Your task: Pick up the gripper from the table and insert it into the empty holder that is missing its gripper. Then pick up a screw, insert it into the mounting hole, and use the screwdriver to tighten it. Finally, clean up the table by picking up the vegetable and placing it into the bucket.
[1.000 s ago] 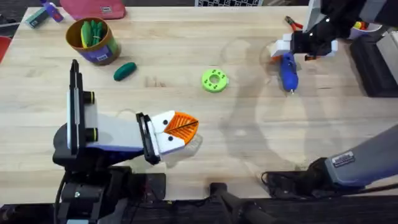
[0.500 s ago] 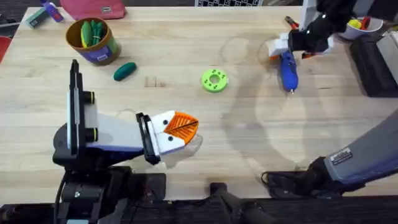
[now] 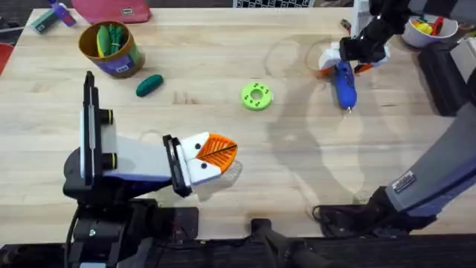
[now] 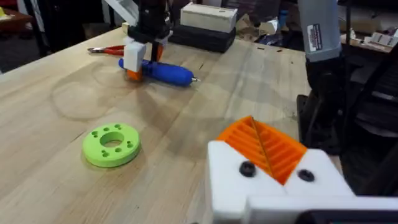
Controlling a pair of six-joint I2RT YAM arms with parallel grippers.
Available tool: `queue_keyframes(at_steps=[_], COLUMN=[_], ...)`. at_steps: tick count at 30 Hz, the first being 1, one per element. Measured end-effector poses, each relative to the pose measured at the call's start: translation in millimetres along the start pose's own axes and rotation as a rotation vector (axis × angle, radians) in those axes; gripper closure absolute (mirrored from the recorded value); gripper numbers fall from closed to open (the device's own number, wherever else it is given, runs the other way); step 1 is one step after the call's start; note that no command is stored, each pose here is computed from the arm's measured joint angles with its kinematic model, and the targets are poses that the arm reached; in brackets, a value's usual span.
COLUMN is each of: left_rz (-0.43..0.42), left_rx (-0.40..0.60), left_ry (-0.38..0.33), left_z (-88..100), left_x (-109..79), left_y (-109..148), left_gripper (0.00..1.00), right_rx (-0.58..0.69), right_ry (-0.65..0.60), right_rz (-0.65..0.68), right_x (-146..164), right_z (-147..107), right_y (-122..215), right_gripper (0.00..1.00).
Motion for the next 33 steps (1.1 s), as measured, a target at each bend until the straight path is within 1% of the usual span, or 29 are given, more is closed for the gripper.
queue_keyframes(at_steps=[3,5,6,7,8,10,11,12,17,20,23,25,26,28,30,33], left_rz=[0.000,0.000,0.000,0.000,0.000,0.000,0.000,0.000,0.000,0.000,0.000,0.000,0.000,0.000,0.000,0.000], left_rx=[0.000,0.000,0.000,0.000,0.000,0.000,0.000,0.000,0.000,0.000,0.000,0.000,0.000,0.000,0.000,0.000], left_ry=[0.000,0.000,0.000,0.000,0.000,0.000,0.000,0.000,0.000,0.000,0.000,0.000,0.000,0.000,0.000,-0.001], left_z=[0.0,0.0,0.0,0.0,0.0,0.1,0.0,0.0,0.0,0.0,0.0,0.0,0.0,0.0,0.0,0.2], left_x=[0.0,0.0,0.0,0.0,0.0,0.0,0.0,0.0,0.0,0.0,0.0,0.0,0.0,0.0,0.0,0.0], left_y=[0,0,0,0,0,0,0,0,0,0,0,0,0,0,0,0], left_gripper=[0.991,0.991,0.991,0.991,0.991,0.991,0.991,0.991,0.991,0.991,0.991,0.991,0.991,0.991,0.991,0.991], right_rx=[0.011,0.013,0.013,0.015,0.015,0.013,0.016,0.017,0.014,0.035,0.051,0.036,-0.039,-0.125,-0.235,-0.413], right_ry=[0.000,0.003,0.004,0.004,0.007,0.009,0.006,0.002,0.006,0.006,-0.001,-0.009,-0.025,-0.033,-0.038,-0.029], right_rz=[-0.002,-0.002,-0.002,-0.002,-0.004,-0.003,-0.005,-0.003,-0.001,0.005,0.024,0.053,0.122,0.170,0.215,0.285], right_x=[0,0,0,0,-1,0,-1,-1,1,2,5,10,20,28,35,50], right_z=[-2,-2,-2,-2,-2,-2,-2,-2,-2,-6,-8,-6,6,17,28,38], right_y=[-2,-3,-3,-3,-4,-4,-5,-5,-5,-3,2,9,39,70,108,172], right_gripper=[0.151,0.248,0.319,0.419,0.581,0.842,0.951,0.977,0.976,0.976,0.976,0.976,0.976,0.976,0.976,0.976])
Point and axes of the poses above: each hand's point on the last joint's axis, 136 mm out from that joint toward the fingers, its own y axis back along the fingers, its own x axis along the line the jaws close on, z = x × y, the point moved 1 cm from there along y, back along the fingers, and after that the axes turned 14 degrees about -y, right-handed, at the moved point
